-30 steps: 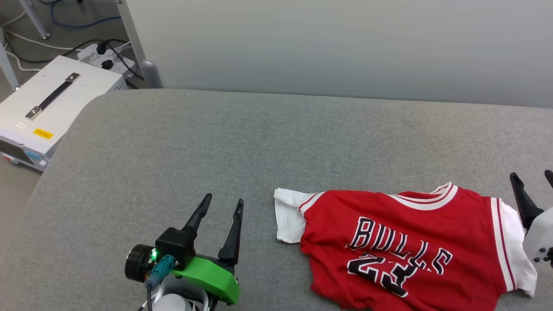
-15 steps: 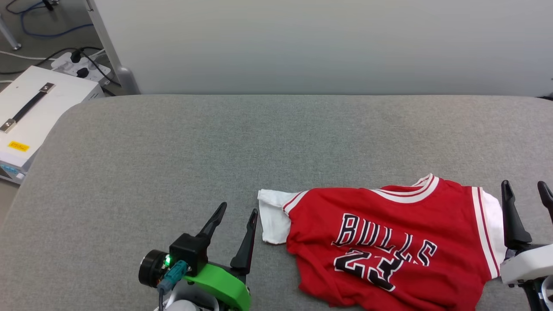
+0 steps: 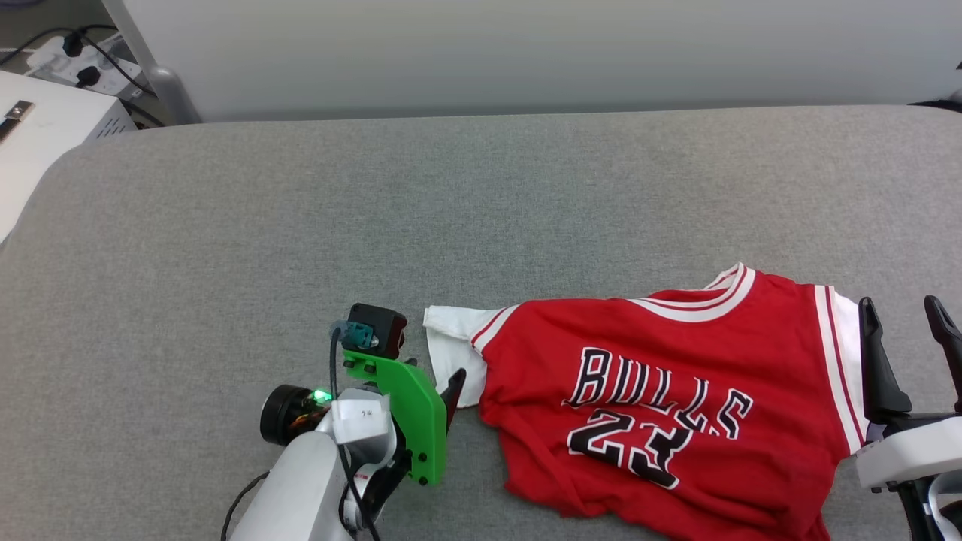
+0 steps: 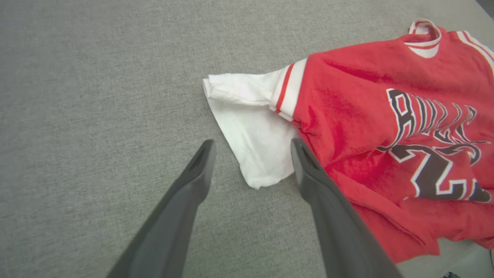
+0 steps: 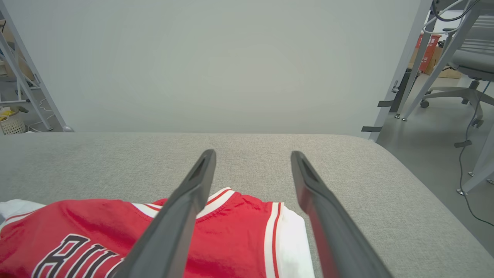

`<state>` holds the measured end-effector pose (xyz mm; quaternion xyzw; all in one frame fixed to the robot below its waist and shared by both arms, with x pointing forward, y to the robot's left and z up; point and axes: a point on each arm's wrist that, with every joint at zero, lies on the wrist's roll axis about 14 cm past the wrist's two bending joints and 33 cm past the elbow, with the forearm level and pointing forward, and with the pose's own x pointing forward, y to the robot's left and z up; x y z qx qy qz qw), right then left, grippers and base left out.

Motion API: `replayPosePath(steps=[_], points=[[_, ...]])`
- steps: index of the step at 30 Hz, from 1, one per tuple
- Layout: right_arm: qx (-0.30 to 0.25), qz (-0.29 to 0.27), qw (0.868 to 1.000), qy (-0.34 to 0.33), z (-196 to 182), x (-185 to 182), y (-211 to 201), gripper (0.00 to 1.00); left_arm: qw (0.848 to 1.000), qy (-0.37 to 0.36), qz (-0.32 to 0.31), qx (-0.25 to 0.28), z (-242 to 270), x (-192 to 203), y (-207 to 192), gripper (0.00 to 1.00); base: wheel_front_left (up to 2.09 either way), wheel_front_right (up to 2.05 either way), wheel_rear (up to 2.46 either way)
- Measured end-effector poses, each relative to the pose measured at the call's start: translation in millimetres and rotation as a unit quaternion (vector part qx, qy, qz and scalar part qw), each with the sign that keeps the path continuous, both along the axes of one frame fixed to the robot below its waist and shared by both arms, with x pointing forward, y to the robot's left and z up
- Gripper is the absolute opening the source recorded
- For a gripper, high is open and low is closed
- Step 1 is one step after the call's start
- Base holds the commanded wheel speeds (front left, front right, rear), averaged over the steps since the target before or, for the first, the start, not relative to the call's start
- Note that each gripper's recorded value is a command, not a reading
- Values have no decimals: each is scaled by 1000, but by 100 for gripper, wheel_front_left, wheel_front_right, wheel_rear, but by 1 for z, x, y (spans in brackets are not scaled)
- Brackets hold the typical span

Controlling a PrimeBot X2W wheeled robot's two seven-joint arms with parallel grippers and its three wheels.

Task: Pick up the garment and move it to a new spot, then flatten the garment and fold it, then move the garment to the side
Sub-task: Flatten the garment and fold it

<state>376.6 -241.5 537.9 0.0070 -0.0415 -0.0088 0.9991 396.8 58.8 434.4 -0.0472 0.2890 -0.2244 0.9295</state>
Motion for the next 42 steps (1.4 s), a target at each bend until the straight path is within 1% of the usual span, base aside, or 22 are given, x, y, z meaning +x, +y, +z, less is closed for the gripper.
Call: replayPosePath(steps=[1,3,7,8,11,15,18,19,20,22,24,29,33,36,38,39,40,42], points=[[-1,0,1000,3,-2,0,0,100,1000,27,-2,0,-5,-2,-2,100,0,0,0],[-1,0,1000,10,-7,2,0,100,998,59,-10,18,-14,-6,-4,100,0,0,0],[-4,1,1000,22,-15,5,1,100,995,95,-17,36,-25,-6,-8,100,0,0,0],[-5,-2,1000,27,-20,7,-1,100,992,117,-19,52,-39,-7,-5,100,0,0,0],[-6,-10,999,38,-29,6,-6,100,989,126,-9,73,-53,-2,2,100,0,0,0],[-6,-12,999,48,-36,6,-7,100,990,124,-7,73,-57,5,1,100,0,0,0],[-8,-9,999,53,-39,8,-6,100,987,137,-15,79,-64,4,0,100,0,0,0],[-8,-8,998,54,-39,8,-5,100,986,141,-20,81,-65,3,-1,31,0,0,0],[-9,-8,998,54,-39,8,-5,100,985,146,-28,85,-67,2,-3,0,0,0,0],[-10,-7,999,53,-38,9,-4,100,984,151,-40,88,-68,0,-6,0,0,0,0],[-10,-6,999,51,-37,9,-4,100,983,154,-40,87,-69,-1,-6,0,0,0,0],[-10,-5,999,41,-30,6,-3,100,989,113,-24,89,-59,5,3,0,0,0,0],[-9,-1,1000,29,-22,4,0,100,994,28,12,107,-37,25,32,0,0,0,0],[-7,2,1000,22,-18,2,2,100,992,-67,33,106,0,50,46,0,0,0,0],[-5,3,1000,18,-15,1,4,100,983,-151,42,93,37,69,50,0,0,0,0],[-4,4,1000,16,-14,1,5,100,976,-195,46,86,58,76,51,0,0,0,0],[-3,5,1000,14,-14,0,5,100,967,-235,51,78,76,82,52,0,0,0,0],[0,6,1000,13,-14,-1,7,100,944,-318,61,59,116,90,57,0,0,0,0]])
